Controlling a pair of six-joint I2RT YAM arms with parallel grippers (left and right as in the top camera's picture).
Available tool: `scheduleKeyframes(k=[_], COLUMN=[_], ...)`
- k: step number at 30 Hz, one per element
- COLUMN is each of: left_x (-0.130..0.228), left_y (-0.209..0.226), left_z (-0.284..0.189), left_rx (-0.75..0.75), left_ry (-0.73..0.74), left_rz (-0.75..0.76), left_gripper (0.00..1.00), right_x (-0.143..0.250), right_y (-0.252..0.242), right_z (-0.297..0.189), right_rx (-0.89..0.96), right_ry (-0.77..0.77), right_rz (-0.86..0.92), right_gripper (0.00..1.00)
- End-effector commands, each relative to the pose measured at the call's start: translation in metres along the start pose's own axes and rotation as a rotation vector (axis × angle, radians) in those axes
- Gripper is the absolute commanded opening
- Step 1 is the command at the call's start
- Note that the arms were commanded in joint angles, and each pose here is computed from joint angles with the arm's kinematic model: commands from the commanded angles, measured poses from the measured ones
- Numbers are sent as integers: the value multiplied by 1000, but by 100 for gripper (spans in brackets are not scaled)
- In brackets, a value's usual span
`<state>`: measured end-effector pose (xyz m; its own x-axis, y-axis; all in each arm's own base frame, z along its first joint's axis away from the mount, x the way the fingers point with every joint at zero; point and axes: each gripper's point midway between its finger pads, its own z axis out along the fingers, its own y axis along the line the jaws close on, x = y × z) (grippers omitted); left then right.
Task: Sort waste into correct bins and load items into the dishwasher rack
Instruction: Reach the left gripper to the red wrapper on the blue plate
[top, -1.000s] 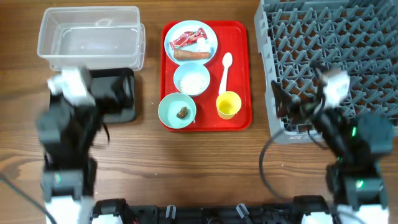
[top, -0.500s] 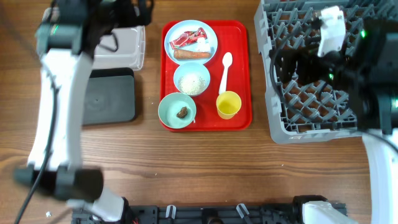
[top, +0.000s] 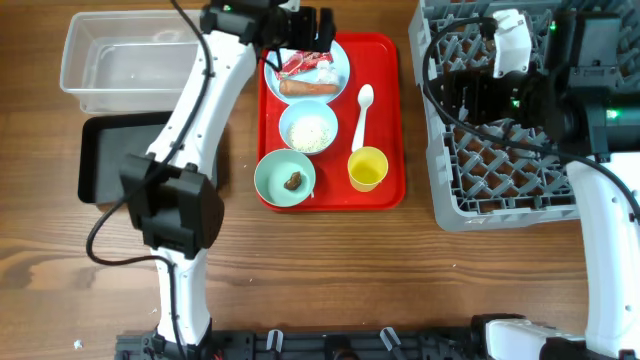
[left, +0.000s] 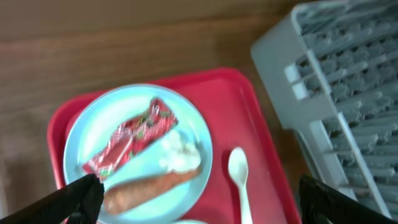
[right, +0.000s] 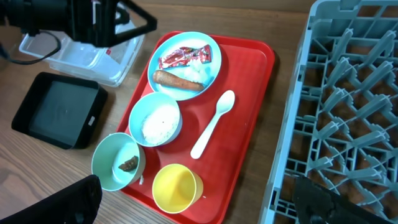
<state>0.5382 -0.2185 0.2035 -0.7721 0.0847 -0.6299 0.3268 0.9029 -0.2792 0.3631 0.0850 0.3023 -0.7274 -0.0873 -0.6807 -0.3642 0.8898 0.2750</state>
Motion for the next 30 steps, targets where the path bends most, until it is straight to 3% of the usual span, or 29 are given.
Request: scheduleKeyframes(k=[1,11,21,30], left_x=[-14,26,73,100], left_y=[5,47,60,69], left_z=[11,99,148,170], left_rx=[-40,-244,-252,-256], left_ry=[-59,12,130,190], left_rz=[33,99,201,198], left_gripper=[100,98,91,84], right_x=[-5,-5,-4,0], right_y=[1,0,0,-4], right_z=[1,3,3,12], right_rx=[-4,-4,0,-2], right_ry=[-3,2,3,33], right_rz=[15,17,18,33], right_gripper=[100,100,100,100])
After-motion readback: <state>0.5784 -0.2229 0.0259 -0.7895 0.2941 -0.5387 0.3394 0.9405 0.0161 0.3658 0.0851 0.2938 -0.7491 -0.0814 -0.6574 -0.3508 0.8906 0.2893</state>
